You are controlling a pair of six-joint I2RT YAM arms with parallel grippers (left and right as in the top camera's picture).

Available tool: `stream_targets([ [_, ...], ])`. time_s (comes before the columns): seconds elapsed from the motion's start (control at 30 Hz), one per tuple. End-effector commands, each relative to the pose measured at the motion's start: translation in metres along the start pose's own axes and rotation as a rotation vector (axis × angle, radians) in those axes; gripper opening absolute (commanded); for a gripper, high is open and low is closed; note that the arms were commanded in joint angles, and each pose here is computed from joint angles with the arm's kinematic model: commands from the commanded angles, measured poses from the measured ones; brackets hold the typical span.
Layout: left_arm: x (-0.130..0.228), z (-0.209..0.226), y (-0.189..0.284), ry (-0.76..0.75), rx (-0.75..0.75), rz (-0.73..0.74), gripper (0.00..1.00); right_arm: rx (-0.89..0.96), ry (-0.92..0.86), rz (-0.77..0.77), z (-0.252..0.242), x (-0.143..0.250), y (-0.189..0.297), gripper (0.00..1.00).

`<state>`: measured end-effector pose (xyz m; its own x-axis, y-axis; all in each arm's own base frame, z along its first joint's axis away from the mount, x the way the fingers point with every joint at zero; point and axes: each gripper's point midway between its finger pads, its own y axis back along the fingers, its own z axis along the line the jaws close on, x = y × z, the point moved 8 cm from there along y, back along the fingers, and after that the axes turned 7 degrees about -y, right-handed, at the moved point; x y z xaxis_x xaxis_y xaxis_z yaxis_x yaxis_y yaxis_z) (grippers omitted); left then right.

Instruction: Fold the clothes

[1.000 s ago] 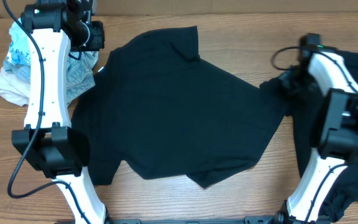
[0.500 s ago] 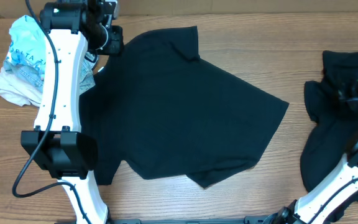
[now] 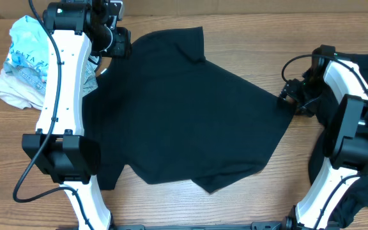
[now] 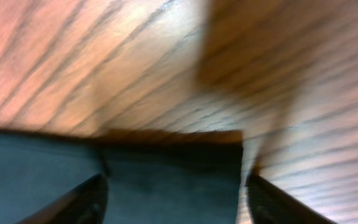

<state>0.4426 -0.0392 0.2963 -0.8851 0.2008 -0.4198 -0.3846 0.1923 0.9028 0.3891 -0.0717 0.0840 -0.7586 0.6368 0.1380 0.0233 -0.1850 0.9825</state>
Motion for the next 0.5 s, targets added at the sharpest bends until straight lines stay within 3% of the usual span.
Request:
stream_targets([
  [0.0, -0.003, -0.004, 0.01, -0.022, 0.008, -0.03, 0.63, 0.055, -0.044, -0.023, -0.012, -0.002, -0.004, 0.31],
  [0.13, -0.003, -0.004, 0.01, -0.019, 0.008, -0.031, 0.63, 0.028, -0.068, -0.042, -0.009, -0.005, -0.004, 0.04],
  [0.2, -0.003, -0.004, 0.01, -0.019, 0.008, -0.033, 0.64, -0.005, -0.059, -0.087, -0.004, -0.013, -0.004, 0.04],
  [0.47, -0.006, -0.003, 0.01, -0.021, 0.006, -0.048, 0.75, -0.401, 0.035, -0.635, 0.041, -0.11, 0.071, 0.04],
])
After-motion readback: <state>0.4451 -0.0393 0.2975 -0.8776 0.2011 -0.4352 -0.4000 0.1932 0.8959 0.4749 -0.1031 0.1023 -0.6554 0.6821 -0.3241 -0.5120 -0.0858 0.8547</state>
